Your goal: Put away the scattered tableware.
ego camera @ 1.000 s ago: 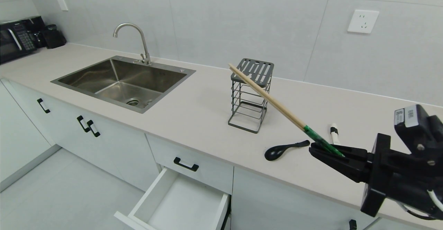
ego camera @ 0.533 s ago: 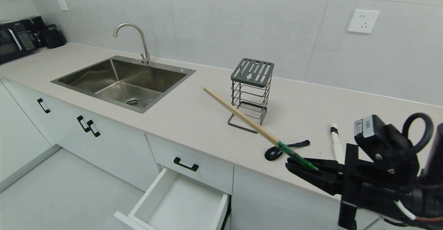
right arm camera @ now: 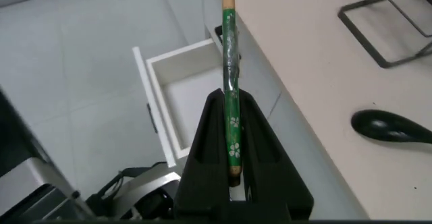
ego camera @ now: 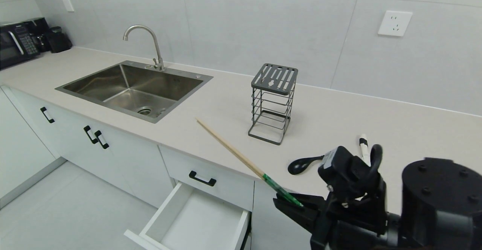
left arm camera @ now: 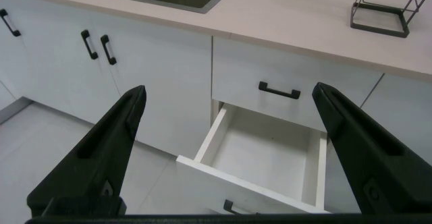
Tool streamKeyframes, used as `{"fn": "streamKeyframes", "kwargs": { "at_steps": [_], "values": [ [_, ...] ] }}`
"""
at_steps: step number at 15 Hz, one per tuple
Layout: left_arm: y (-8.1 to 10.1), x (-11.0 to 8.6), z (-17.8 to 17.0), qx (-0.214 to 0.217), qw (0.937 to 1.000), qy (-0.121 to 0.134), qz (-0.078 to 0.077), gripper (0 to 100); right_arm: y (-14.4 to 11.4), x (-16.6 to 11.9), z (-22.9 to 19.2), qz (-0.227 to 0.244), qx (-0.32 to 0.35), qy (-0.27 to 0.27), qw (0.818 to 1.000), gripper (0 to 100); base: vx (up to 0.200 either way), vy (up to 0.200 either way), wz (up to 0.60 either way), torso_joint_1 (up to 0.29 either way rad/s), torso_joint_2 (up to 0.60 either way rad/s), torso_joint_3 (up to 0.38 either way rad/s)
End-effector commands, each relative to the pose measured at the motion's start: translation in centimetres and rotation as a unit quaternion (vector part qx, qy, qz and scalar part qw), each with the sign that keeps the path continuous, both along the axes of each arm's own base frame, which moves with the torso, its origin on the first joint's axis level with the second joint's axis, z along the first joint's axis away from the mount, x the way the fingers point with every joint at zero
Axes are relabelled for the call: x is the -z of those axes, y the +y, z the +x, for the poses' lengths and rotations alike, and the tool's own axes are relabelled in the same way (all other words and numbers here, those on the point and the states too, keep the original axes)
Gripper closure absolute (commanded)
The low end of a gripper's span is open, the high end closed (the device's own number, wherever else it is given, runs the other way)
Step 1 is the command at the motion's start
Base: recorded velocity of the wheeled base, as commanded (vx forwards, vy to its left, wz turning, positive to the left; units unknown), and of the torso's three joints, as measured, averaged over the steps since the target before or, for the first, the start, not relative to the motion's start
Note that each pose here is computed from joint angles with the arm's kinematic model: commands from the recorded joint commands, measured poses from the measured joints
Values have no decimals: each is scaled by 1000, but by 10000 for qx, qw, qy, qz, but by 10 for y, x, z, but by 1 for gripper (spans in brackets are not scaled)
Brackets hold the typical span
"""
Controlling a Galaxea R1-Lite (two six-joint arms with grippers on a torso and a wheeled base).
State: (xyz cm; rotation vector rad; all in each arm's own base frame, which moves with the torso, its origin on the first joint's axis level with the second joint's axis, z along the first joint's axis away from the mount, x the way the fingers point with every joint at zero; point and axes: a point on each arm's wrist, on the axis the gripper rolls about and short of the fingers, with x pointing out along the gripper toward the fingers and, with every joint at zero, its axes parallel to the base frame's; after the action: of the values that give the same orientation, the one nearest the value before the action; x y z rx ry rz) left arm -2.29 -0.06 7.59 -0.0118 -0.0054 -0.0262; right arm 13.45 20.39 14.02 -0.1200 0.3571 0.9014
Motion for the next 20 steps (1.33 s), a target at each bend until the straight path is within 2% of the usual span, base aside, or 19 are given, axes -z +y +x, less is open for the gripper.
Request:
{"fn": "streamKeyframes", "kwargs": {
  "at_steps": [1, 3, 7, 15, 16, 18, 20],
  "values": [
    [0, 0, 0, 0, 10000, 5, -2, 0, 28, 20, 5, -477, 373, -39, 9982, 100, 0, 0, 0, 0, 0, 0],
    [0, 0, 0, 0, 10000, 5, -2, 0, 44, 36, 5, -809, 760, -135, 9937, 100, 0, 0, 0, 0, 0, 0],
    [0, 0, 0, 0, 10000, 5, -2, 0, 64, 33, -5, -616, 570, -244, 9962, 100, 0, 0, 450, 2, 2, -1],
    [0, 0, 0, 0, 10000, 5, -2, 0, 81, 23, -21, -374, 282, -136, 9988, 100, 0, 0, 0, 0, 0, 0],
    [0, 0, 0, 0, 10000, 5, -2, 0, 86, 22, -26, -546, 268, 144, 9980, 100, 0, 0, 0, 0, 0, 0],
    [0, 0, 0, 0, 10000, 5, -2, 0, 88, 23, -26, -839, 274, 265, 9957, 100, 0, 0, 0, -21, 25, 25],
    [0, 0, 0, 0, 10000, 5, -2, 0, 95, 22, -25, -836, 256, 256, 9958, 100, 0, 0, 0, -173, 354, 168]
  ]
}}
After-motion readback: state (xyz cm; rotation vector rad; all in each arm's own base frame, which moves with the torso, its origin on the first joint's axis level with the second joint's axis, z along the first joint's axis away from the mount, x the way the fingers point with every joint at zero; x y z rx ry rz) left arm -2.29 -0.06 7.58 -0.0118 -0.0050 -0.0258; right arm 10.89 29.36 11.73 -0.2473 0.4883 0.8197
